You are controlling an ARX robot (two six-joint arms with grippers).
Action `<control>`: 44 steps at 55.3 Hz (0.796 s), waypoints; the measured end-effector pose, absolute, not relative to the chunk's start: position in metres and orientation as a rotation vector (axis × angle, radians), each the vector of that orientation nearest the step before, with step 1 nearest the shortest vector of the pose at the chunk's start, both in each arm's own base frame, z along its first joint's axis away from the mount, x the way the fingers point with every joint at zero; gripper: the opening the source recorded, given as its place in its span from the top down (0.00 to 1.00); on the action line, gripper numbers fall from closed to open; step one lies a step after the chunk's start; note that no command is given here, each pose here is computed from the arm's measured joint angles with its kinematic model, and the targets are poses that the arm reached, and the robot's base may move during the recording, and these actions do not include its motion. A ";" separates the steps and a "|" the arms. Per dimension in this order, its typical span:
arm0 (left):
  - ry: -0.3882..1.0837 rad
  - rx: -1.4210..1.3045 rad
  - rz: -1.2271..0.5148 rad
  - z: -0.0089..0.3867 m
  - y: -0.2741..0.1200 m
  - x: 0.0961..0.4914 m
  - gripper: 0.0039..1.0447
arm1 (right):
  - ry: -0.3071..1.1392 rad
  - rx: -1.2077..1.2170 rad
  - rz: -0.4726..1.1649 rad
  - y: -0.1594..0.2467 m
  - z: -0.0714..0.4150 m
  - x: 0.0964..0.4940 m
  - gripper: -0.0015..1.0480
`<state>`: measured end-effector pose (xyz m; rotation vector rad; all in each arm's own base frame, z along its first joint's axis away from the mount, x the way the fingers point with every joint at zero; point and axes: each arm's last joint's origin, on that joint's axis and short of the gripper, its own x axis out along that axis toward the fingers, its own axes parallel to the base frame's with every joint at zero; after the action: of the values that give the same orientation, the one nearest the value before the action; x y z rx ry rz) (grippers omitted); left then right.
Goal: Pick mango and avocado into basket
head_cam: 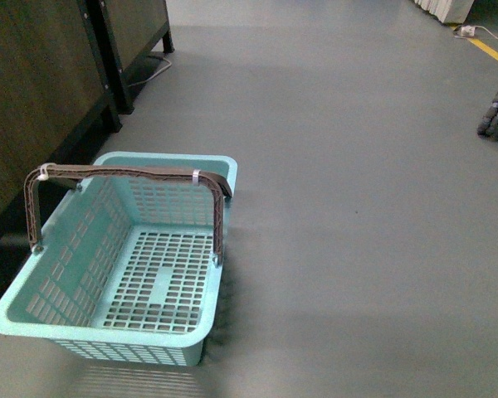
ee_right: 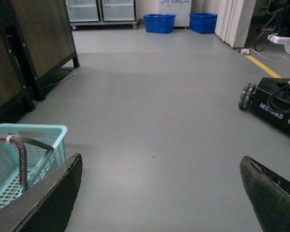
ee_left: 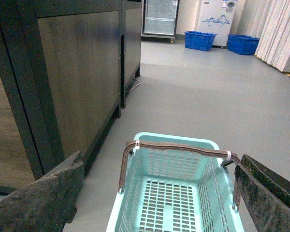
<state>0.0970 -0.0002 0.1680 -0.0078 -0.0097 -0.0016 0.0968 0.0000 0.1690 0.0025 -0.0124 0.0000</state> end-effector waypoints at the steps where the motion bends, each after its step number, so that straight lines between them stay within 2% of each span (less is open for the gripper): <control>1: -0.010 -0.008 -0.002 0.168 0.000 0.097 0.08 | -0.012 0.002 0.000 0.000 0.169 0.097 0.08; 30: -0.003 -0.022 0.011 0.168 0.000 0.097 0.08 | -0.012 0.002 0.000 0.000 0.169 0.097 0.08; 36: 0.220 -0.317 0.253 0.163 0.002 0.104 0.08 | -0.012 0.003 0.000 0.000 0.169 0.097 0.08; 44: 0.231 -0.802 0.344 0.165 0.005 0.136 0.08 | -0.012 0.002 0.000 0.000 0.169 0.097 0.08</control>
<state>0.1364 0.0050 0.1649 -0.8022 0.2310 0.3440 0.0968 0.0000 0.1690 0.0025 -0.0124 0.0000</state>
